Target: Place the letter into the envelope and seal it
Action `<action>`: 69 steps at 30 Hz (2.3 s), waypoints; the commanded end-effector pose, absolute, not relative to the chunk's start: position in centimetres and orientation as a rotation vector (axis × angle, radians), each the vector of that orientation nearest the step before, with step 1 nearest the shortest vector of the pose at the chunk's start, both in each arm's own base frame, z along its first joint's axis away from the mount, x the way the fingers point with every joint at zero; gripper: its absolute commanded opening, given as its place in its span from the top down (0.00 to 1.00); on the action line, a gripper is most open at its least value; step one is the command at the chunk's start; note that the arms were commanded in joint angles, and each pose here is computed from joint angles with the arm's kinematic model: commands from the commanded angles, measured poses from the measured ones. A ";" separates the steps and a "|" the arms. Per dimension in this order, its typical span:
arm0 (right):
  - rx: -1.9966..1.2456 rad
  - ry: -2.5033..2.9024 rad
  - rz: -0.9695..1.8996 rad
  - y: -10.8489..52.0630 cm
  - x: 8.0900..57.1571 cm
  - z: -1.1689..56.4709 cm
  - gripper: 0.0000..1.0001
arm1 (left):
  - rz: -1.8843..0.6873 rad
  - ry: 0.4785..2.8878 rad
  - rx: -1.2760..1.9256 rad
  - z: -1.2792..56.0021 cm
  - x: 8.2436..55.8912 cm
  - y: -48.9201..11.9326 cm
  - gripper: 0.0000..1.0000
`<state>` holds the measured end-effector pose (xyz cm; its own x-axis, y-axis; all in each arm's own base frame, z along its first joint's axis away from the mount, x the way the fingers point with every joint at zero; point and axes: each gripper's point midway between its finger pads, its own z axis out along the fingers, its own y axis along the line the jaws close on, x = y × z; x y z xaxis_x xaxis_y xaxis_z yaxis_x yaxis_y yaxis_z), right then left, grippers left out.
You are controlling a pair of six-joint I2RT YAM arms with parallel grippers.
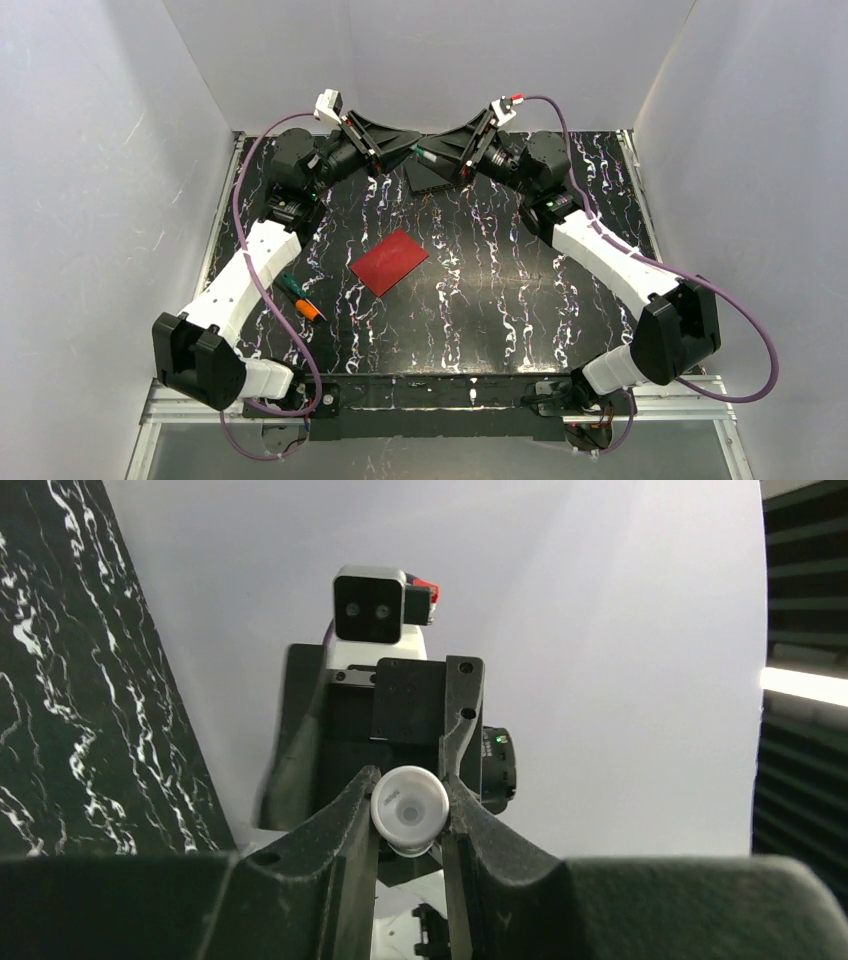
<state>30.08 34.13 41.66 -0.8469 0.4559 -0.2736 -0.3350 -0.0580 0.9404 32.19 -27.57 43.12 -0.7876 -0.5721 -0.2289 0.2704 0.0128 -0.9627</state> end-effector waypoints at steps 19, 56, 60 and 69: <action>0.175 1.739 1.826 32.8 29.7 40.6 0.40 | -1.860 1.739 -0.392 41.6 32.9 -25.6 1.00; 0.089 1.657 1.958 33.6 28.8 42.2 0.99 | -1.872 1.778 -0.389 40.6 33.0 -25.8 1.00; 0.104 1.560 1.978 33.9 29.8 42.3 0.99 | -1.977 1.786 -0.496 40.3 32.1 -26.0 1.00; 0.205 1.468 2.057 35.6 32.7 42.2 0.99 | -2.047 1.826 -0.524 39.1 29.7 -27.2 1.00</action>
<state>31.89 35.29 38.12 -0.8623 0.4711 -0.1857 -0.2695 -0.1165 0.9559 35.36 -24.92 37.58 -0.7528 -0.6580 0.0166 0.0288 -0.0581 -0.9979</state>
